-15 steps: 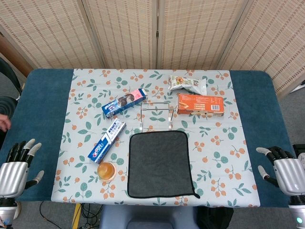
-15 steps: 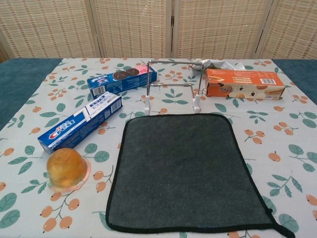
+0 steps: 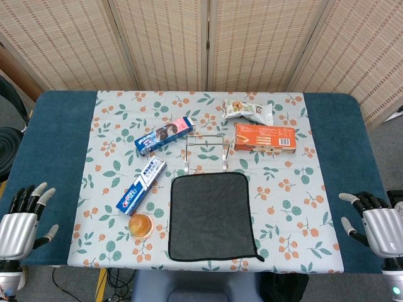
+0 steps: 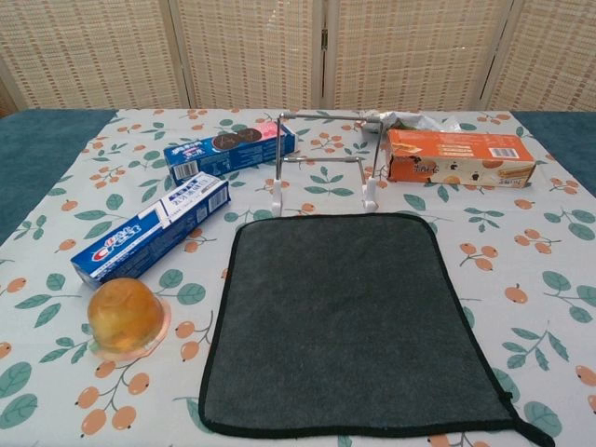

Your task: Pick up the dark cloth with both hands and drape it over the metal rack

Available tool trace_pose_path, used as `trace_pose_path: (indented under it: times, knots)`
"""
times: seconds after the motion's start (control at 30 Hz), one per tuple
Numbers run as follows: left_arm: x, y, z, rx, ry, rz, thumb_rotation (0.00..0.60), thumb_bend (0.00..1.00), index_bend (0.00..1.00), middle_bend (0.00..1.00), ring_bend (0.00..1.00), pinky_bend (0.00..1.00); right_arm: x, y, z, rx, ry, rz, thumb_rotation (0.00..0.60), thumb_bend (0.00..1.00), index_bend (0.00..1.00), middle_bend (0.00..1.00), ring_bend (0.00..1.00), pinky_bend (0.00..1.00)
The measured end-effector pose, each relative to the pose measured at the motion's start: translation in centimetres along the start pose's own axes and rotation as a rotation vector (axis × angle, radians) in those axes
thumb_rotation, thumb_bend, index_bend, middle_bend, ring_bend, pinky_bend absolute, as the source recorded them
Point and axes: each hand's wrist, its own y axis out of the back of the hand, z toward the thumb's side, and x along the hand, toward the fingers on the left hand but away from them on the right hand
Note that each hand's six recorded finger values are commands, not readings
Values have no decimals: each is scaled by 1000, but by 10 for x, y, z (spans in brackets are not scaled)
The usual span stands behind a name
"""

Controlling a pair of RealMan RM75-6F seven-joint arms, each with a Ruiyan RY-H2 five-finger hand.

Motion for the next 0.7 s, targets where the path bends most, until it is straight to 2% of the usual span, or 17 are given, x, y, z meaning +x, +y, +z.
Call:
trace_pose_path:
  times: [0.13,0.33,0.43,0.53,0.7]
  knots:
    - [1,3,3,-6,-35,15,600,243,156,38,24,21,-2,3,1,5,5,-14,600,313,291,366,245,368]
    - [4,6,12,-24,-121,35,600,243,195,61,117,210,-5,9,4,5,20,-31,600,313,291,367,245,368]
    - [6,7,19,-34,-181,31,600,243,204,94,146,257,-6,10,7,-1,33,-33,600,313,291,373,257,372]
    - [8,6,27,-28,-250,24,600,243,226,141,187,306,-6,10,11,-1,52,-31,600,313,291,403,296,403]
    - [11,2,45,-20,-381,4,600,243,280,311,333,491,-4,4,20,-5,92,-3,600,314,291,447,379,485]
